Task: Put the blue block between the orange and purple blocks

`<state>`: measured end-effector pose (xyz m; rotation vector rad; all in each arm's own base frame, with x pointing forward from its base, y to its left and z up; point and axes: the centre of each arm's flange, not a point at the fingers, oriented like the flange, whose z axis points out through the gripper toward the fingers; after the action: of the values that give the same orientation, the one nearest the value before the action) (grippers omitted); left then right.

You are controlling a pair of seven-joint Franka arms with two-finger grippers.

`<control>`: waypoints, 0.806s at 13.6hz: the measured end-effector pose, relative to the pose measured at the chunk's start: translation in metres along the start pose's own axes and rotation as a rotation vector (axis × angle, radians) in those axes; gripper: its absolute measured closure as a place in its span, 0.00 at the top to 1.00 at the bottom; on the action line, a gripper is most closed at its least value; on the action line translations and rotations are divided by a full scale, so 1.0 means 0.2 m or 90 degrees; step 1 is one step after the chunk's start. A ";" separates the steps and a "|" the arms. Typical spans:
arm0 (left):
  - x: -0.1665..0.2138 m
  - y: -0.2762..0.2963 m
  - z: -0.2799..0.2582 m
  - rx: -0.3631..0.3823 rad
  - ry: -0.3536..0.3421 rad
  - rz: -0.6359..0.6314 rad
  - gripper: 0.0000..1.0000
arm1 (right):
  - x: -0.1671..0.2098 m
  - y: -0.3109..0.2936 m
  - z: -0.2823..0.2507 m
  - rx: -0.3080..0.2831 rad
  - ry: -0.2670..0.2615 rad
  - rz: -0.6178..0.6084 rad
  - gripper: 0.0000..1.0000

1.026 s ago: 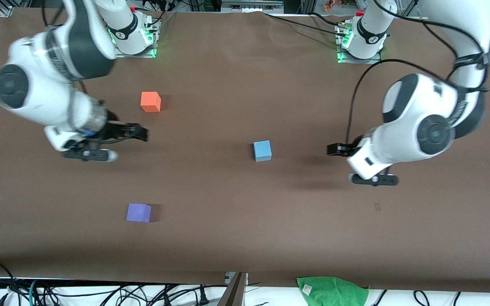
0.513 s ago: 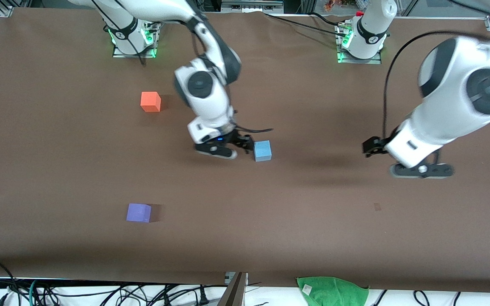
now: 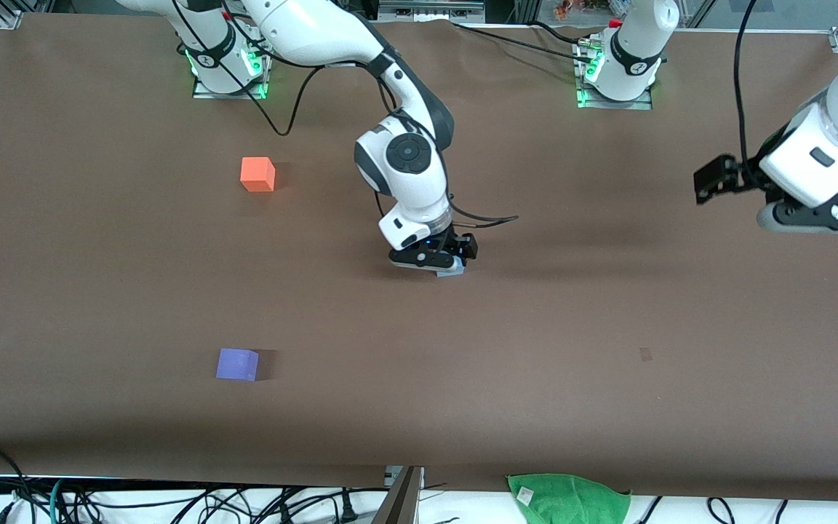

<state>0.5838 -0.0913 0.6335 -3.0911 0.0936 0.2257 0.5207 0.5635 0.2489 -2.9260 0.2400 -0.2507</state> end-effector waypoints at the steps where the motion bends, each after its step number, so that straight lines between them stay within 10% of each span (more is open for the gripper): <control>1: -0.05 0.01 -0.02 -0.005 -0.009 0.004 1.00 | -0.04 -0.03 0.02 -0.004 0.008 -0.019 1.00; 11: -0.18 -0.18 0.16 -0.035 0.026 -0.084 1.00 | -0.13 -0.01 0.17 -0.068 0.053 -0.115 1.00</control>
<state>0.5463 -0.0527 0.6084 -3.1410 -0.1174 0.1621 0.5026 0.5767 0.2128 -3.0498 0.0000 -0.3984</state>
